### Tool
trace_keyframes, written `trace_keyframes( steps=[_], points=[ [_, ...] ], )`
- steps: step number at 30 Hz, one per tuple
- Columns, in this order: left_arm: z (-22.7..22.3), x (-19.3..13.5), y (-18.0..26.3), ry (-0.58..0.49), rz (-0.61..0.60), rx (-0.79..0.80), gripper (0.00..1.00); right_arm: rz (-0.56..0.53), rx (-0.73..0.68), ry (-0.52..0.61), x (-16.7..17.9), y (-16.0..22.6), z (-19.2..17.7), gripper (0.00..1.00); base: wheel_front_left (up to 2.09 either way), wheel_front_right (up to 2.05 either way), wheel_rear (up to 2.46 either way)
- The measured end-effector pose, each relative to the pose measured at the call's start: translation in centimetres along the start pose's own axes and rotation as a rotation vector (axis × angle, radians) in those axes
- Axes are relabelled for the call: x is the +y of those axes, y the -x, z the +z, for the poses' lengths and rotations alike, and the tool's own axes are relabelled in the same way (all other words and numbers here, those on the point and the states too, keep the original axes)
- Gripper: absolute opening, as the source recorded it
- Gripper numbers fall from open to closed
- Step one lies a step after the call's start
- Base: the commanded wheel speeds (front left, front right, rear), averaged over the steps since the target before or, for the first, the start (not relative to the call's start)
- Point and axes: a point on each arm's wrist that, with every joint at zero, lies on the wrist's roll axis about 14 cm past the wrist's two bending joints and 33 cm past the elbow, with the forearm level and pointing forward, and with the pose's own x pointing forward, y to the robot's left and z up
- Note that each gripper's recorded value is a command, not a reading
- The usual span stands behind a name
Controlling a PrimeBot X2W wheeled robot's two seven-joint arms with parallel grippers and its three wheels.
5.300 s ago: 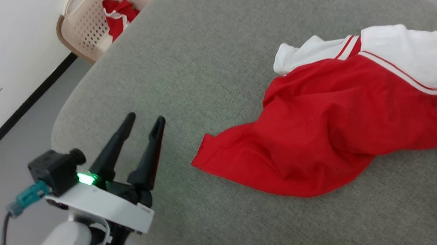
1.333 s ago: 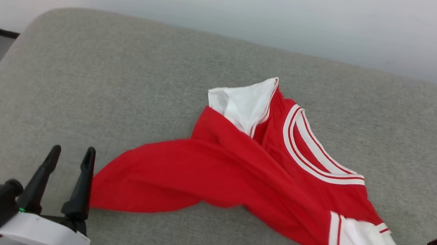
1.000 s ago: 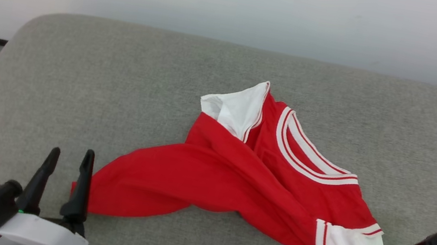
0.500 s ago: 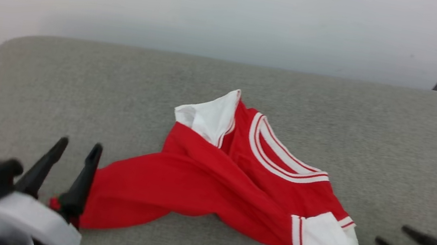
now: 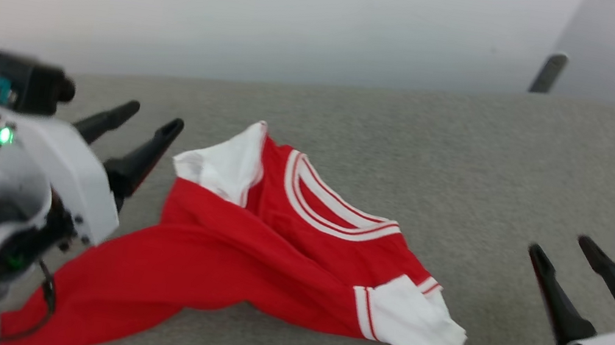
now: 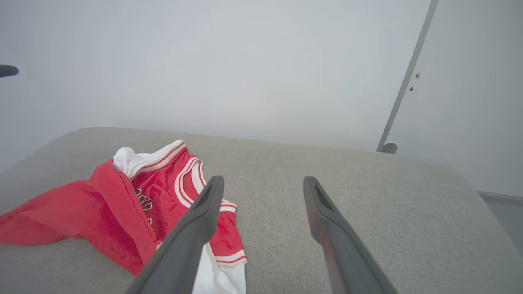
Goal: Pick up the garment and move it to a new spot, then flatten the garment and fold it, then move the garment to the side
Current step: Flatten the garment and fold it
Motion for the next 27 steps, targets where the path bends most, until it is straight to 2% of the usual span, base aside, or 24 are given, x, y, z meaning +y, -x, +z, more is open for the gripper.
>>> trace_keyframes(
  steps=[6, 10, 13, 16, 17, 27],
  points=[
    [-1.6, 0.4, -4.9, 0.013, -0.047, 0.180, 1.00, -0.063, -0.136, 0.025, -0.4, -0.2, 2.1, 1.00, 0.00, 0.00, 0.00],
    [-4.1, 2.9, -7.6, 0.023, -0.004, 0.310, 1.00, -0.086, -0.176, 0.041, -0.7, -1.0, 2.4, 1.00, 0.00, 0.00, 0.00],
    [-7.3, 5.6, -9.7, 0.040, 0.057, 0.446, 1.00, -0.093, -0.167, 0.019, -0.7, -1.8, 1.4, 1.00, 0.00, 0.00, 0.00],
    [-9.0, 7.0, -10.5, 0.057, 0.091, 0.506, 1.00, -0.102, -0.153, 0.011, -1.0, -2.2, 0.9, 1.00, 0.00, 0.00, 0.00],
    [-11.0, 7.8, -11.2, 0.088, 0.116, 0.575, 1.00, -0.112, -0.127, 0.010, -1.3, -2.5, 0.0, 1.00, 0.00, 0.00, 0.00],
    [-18.8, 9.2, -12.8, 0.137, 0.155, 0.820, 1.00, -0.158, -0.044, 0.006, -2.9, -3.5, -2.8, 1.00, 0.00, 0.00, 0.00]
  ],
)
